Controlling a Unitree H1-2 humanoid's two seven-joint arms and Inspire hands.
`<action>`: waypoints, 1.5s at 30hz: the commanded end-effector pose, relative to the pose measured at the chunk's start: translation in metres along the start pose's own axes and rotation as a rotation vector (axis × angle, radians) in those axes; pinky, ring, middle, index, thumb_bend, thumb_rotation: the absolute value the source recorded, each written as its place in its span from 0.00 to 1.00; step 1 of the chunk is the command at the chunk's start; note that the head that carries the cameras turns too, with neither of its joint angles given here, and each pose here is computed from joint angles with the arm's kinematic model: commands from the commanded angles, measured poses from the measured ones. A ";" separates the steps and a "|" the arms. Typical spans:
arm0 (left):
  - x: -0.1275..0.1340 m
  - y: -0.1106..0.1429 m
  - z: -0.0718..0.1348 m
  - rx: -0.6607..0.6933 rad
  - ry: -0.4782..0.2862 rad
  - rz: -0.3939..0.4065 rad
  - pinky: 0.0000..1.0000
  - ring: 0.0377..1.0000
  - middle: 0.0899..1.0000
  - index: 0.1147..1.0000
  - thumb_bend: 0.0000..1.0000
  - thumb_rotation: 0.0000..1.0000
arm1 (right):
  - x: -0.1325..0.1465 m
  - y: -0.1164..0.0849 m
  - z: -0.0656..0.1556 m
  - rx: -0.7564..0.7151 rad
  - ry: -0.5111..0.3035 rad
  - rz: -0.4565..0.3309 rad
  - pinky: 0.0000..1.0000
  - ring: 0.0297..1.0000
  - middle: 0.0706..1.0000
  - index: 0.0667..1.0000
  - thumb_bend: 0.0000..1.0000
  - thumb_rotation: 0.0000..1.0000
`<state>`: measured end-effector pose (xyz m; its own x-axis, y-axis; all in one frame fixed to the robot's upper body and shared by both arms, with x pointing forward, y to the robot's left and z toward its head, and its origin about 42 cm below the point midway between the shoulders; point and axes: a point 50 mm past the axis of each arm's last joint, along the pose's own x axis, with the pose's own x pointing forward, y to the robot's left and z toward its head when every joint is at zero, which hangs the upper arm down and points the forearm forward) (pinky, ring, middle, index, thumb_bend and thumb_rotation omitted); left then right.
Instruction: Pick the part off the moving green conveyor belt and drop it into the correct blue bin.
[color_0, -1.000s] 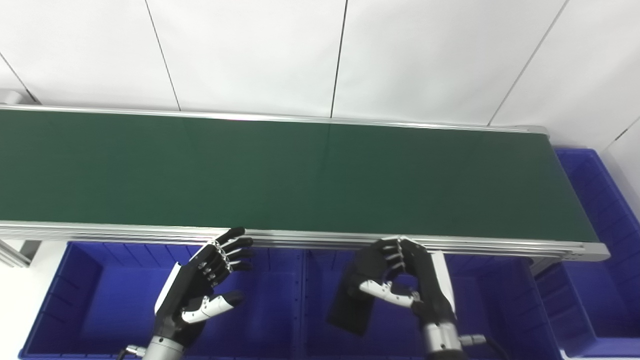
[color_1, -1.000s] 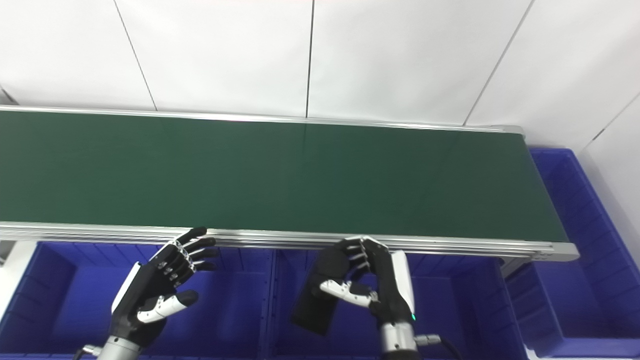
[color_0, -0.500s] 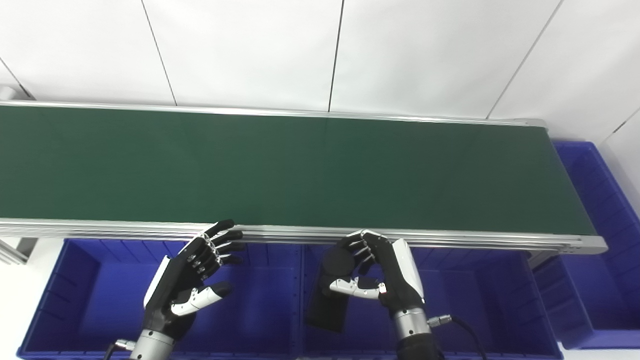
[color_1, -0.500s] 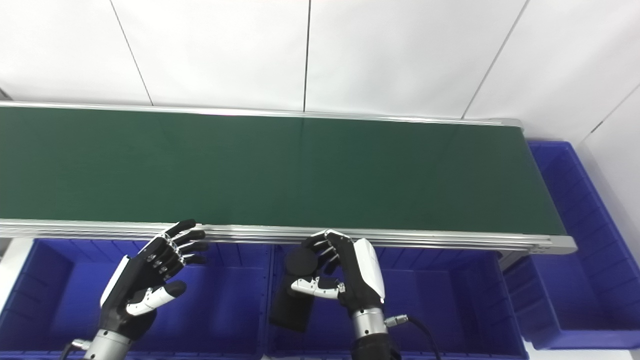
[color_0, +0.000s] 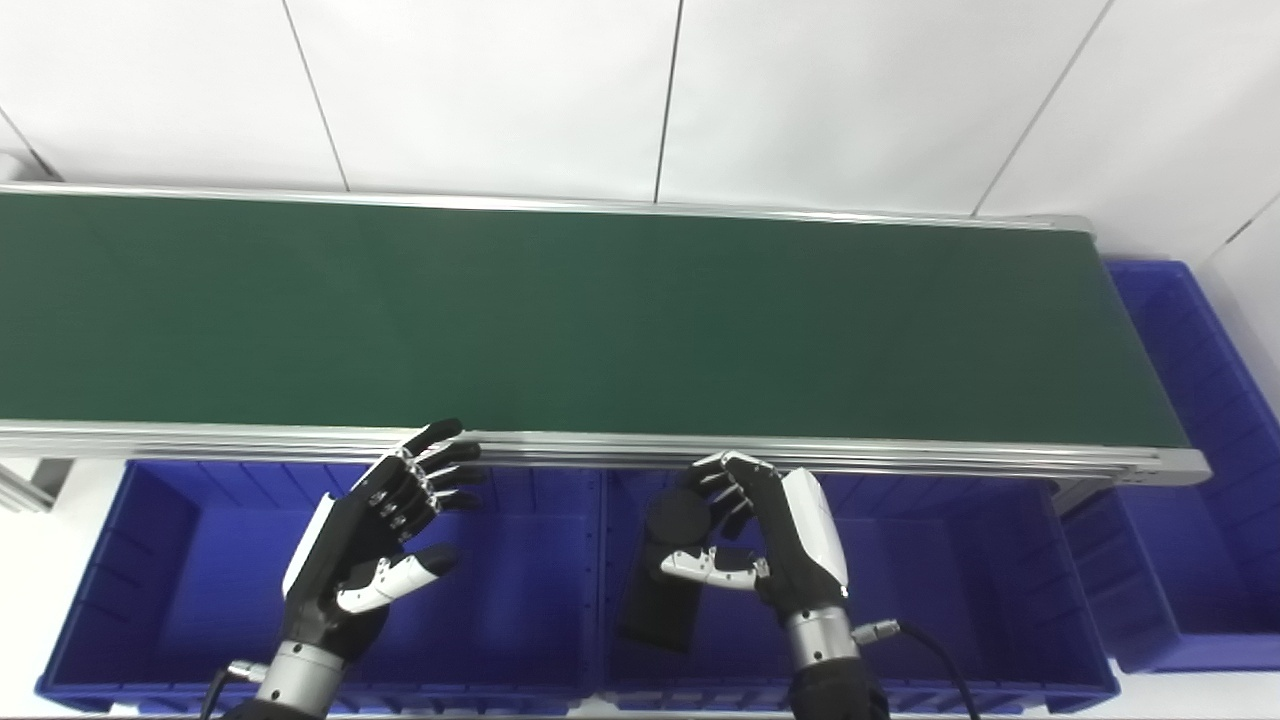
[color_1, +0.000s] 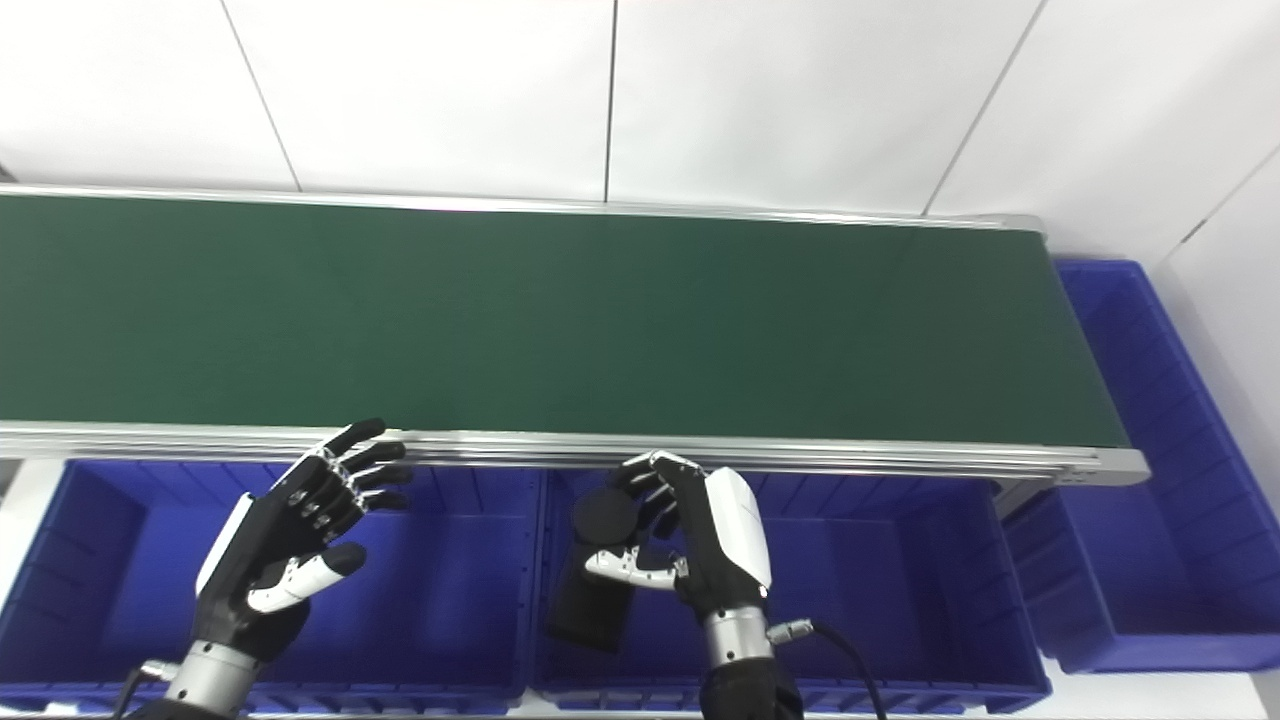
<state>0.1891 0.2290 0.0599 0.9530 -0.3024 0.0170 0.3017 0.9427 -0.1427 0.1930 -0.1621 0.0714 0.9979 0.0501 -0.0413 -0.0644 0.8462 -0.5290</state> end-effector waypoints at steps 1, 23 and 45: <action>0.006 0.002 0.013 0.017 -0.054 -0.018 0.63 0.69 0.74 0.80 0.97 0.40 | 0.001 -0.013 0.015 -0.009 -0.075 -0.050 0.34 0.40 0.46 0.51 0.50 0.00; 0.006 0.006 0.018 0.021 -0.053 -0.025 0.63 0.70 0.74 0.80 0.98 0.41 | -0.013 -0.035 0.003 -0.016 -0.013 -0.138 0.33 0.40 0.46 0.52 0.49 0.00; 0.005 0.005 0.020 0.021 -0.050 -0.020 0.62 0.69 0.74 0.79 0.99 0.40 | -0.010 -0.034 0.005 -0.119 0.068 0.128 0.71 0.80 0.82 0.79 0.86 0.28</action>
<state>0.1915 0.2336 0.0672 0.9497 -0.3126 0.0200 0.3122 0.9394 -0.1415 0.1816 -0.1887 0.0823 0.9751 0.1016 -0.1973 -0.2014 0.7785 -0.5945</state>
